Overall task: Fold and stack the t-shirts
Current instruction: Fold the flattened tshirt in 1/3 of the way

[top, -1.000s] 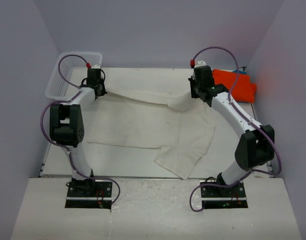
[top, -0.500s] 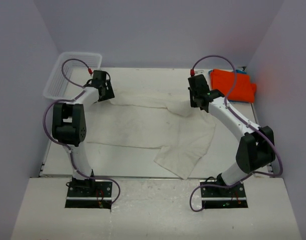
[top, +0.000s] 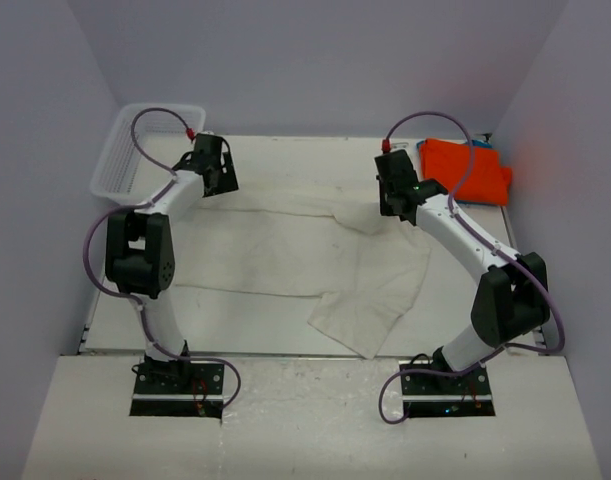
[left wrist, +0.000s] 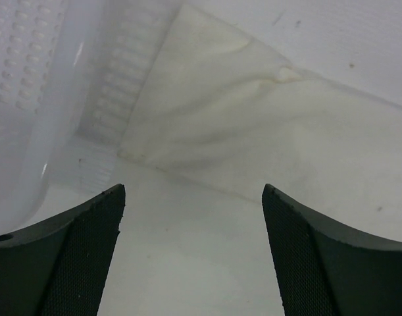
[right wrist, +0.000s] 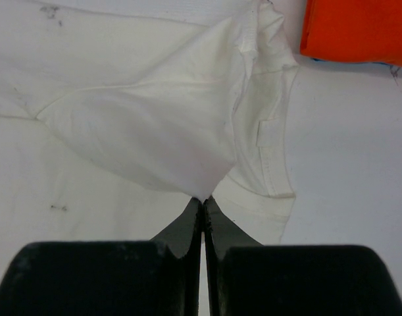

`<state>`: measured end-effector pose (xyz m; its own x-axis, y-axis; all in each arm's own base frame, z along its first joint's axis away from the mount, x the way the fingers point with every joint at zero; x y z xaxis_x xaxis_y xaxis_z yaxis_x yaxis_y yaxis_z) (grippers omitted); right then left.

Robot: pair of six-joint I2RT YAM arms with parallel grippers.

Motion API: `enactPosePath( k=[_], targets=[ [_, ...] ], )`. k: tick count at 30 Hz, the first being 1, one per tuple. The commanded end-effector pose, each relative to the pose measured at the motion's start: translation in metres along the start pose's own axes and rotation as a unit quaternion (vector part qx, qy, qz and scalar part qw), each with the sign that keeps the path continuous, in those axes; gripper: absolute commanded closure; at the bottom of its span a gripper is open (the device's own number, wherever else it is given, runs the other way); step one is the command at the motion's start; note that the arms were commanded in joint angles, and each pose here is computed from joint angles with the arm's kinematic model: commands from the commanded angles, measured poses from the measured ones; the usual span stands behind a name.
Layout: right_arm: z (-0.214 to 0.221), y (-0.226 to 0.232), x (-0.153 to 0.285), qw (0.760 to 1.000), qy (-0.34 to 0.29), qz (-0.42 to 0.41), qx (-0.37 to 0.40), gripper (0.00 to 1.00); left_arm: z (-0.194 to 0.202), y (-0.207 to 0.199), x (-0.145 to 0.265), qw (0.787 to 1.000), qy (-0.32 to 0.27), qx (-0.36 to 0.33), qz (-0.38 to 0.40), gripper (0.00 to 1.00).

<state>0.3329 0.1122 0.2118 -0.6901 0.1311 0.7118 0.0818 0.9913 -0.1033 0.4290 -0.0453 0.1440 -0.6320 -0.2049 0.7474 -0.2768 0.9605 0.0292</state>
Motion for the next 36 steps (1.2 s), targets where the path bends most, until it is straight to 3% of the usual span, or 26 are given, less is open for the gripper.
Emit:
enactPosePath(
  k=[1,5,10,14,15,16,20,22,23,28,29,30,32,36],
  targets=[
    [0.000,-0.003,0.008,0.999,-0.009,0.015,-0.027,1.00,-0.022,-0.038,0.014,0.996,-0.040,-0.049,0.067,0.16],
    [0.012,-0.004,0.000,0.998,0.025,0.038,-0.031,1.00,-0.021,-0.061,0.004,0.991,-0.032,-0.091,0.090,0.19],
    [0.045,-0.006,-0.022,0.988,0.111,0.101,-0.022,1.00,-0.016,-0.072,-0.018,0.989,-0.016,-0.112,0.096,0.19],
    [0.056,-0.002,-0.031,0.986,0.128,0.099,-0.034,1.00,-0.014,-0.074,-0.031,0.989,-0.012,-0.123,0.085,0.19],
    [0.055,-0.001,-0.031,0.987,0.122,0.100,-0.041,0.91,-0.014,-0.074,-0.035,0.989,-0.009,-0.126,0.083,0.19],
    [0.051,-0.001,-0.030,0.987,0.114,0.102,-0.044,0.72,-0.014,-0.074,-0.036,0.989,-0.010,-0.126,0.078,0.19],
    [0.025,-0.006,-0.018,0.990,0.063,0.116,-0.047,0.19,-0.012,-0.076,-0.035,0.988,-0.011,-0.124,0.092,0.19],
    [0.003,-0.008,-0.009,0.991,0.031,0.115,-0.053,0.11,-0.015,-0.078,-0.028,0.988,-0.018,-0.120,0.099,0.19],
    [-0.006,-0.012,-0.008,0.991,0.023,0.115,-0.059,0.01,-0.015,-0.078,-0.026,0.987,-0.020,-0.121,0.102,0.19],
    [-0.057,-0.015,-0.029,0.994,0.018,0.082,-0.067,0.02,-0.029,-0.089,-0.007,0.981,-0.044,-0.130,0.137,0.18],
    [-0.061,-0.020,-0.038,0.993,0.024,0.088,-0.072,0.05,-0.035,-0.092,-0.003,0.980,-0.052,-0.130,0.141,0.18],
    [-0.060,-0.017,-0.053,0.994,0.038,0.079,-0.067,0.15,-0.034,-0.094,-0.007,0.980,-0.047,-0.136,0.140,0.18],
    [-0.068,-0.022,-0.071,0.994,0.043,0.078,-0.070,0.23,-0.037,-0.098,-0.008,0.979,-0.042,-0.140,0.144,0.18],
    [-0.073,-0.032,-0.091,0.994,0.052,0.063,-0.071,0.24,-0.037,-0.099,-0.012,0.978,-0.042,-0.147,0.145,0.18]
  ],
)
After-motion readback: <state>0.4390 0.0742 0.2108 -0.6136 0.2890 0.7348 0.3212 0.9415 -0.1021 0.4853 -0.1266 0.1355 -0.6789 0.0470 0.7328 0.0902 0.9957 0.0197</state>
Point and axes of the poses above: each gripper's point midway between its finger pads, its own x axis back along the fingers, its own y axis along the line the jaws close on, z = x × y, the point moved 8 cm from there along x, back along the fingers, and after that the axes turned 3 degrees about -x, right-handed, at the moved point
